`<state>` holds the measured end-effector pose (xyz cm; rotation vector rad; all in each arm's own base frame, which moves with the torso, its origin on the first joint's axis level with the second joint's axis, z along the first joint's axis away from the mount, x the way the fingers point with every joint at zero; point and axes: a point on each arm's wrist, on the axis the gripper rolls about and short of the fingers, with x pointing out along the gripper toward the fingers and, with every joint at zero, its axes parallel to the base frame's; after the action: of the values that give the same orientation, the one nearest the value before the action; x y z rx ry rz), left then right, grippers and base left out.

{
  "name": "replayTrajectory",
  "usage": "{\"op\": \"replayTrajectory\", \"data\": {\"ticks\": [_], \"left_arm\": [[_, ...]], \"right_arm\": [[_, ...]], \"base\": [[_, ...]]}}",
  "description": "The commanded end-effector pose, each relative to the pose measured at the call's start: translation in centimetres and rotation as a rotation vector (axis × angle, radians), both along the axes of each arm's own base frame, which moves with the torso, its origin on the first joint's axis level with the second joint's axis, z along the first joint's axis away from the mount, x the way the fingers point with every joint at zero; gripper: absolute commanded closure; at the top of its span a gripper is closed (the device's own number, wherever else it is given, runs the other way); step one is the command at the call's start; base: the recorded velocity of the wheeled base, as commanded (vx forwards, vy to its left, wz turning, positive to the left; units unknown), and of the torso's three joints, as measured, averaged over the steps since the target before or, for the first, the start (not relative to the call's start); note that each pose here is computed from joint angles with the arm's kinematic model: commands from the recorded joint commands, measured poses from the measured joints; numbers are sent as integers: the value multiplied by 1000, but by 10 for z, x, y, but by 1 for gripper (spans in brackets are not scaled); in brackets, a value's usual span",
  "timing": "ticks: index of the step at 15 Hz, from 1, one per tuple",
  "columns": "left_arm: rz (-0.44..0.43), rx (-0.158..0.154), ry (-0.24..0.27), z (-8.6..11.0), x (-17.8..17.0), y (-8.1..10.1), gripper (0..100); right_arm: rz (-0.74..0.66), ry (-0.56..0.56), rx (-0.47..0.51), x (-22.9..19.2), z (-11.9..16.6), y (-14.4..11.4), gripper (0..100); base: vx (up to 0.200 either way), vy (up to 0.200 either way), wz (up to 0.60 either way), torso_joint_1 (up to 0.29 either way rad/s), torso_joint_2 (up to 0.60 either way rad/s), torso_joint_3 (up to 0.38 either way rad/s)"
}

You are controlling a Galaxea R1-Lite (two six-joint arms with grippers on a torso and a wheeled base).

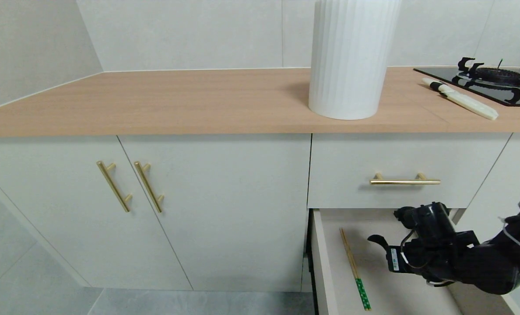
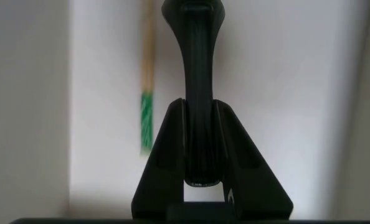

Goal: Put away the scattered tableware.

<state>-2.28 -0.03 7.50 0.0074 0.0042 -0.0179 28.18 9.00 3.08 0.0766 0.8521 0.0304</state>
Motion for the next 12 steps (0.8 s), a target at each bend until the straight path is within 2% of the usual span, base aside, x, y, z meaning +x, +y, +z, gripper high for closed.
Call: {"op": "replayTrajectory", "data": {"ticks": [1,7,12], "left_arm": [[-1,0,0,0,0,0,0],[-1,0,-1,0,0,0,0],[-1,0,-1,0,0,0,0]], "right_arm": [[-36,97,-38,4,-37,-6,100],[-52,115,-43,8,-59,-9,100],[-57,100,-41,10,-60,-9,100]], "base": [[0,0,0,0,0,0],[0,0,0,0,0,0],[0,0,0,0,0,0]]}}
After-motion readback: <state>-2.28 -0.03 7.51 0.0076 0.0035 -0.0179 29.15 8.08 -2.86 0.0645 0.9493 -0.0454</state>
